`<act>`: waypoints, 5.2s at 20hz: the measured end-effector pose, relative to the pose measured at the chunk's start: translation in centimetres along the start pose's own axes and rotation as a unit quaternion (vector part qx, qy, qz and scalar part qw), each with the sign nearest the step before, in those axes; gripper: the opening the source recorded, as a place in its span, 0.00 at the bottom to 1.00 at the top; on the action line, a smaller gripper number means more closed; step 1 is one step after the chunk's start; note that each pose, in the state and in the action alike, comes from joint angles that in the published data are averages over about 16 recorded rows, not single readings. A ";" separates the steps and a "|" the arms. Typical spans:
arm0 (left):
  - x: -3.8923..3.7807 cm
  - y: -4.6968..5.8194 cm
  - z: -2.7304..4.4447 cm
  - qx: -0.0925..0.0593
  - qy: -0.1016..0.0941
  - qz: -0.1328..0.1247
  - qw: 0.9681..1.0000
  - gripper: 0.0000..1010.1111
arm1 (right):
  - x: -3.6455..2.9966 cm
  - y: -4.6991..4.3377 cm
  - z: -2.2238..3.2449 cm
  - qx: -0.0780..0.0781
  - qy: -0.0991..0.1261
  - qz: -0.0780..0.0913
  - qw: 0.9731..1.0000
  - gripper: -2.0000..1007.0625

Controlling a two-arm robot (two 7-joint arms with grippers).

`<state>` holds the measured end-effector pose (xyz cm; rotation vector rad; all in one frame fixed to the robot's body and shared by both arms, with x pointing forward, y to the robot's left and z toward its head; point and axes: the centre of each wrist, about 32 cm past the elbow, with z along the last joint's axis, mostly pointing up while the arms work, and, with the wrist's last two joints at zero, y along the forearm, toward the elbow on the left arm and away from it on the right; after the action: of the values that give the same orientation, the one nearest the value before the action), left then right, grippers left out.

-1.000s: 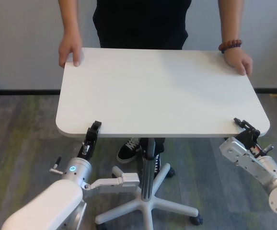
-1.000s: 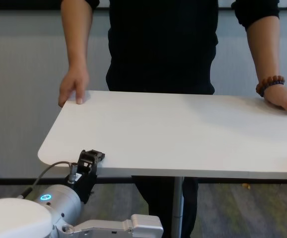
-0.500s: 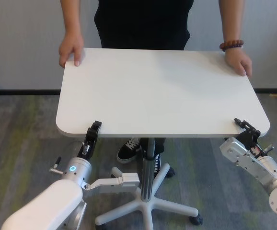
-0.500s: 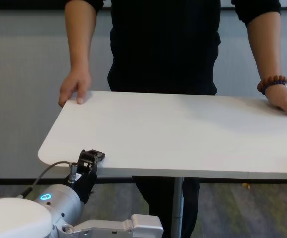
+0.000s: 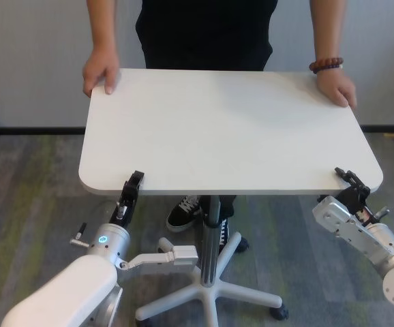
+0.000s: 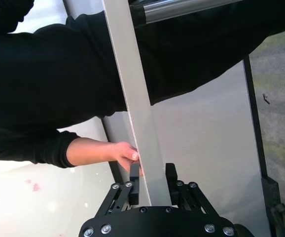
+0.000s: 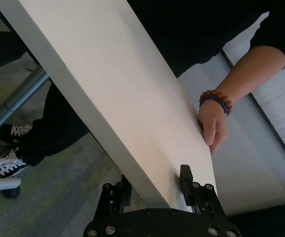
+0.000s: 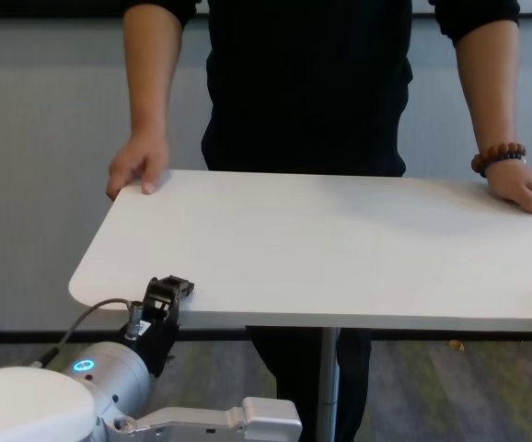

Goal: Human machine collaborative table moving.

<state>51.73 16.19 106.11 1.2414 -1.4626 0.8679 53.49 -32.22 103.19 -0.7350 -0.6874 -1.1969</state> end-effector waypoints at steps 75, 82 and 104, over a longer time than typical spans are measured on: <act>5.55 7.0 -3.51 -0.149 0.363 0.010 0.920 0.99 | -0.16 0.18 8.46 0.272 0.332 0.133 0.893 0.99; 6.56 6.8 -5.16 -0.131 0.352 0.036 0.926 0.99 | 0.46 0.49 9.31 0.292 0.315 0.137 0.893 0.99; 6.09 6.9 -5.96 -0.123 0.349 0.035 0.928 0.99 | 0.33 0.62 9.28 0.292 0.311 0.142 0.893 0.99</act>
<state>46.50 21.68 114.01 0.5921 -0.9935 1.0037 53.41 -24.82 108.83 0.0734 -0.3434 -0.8135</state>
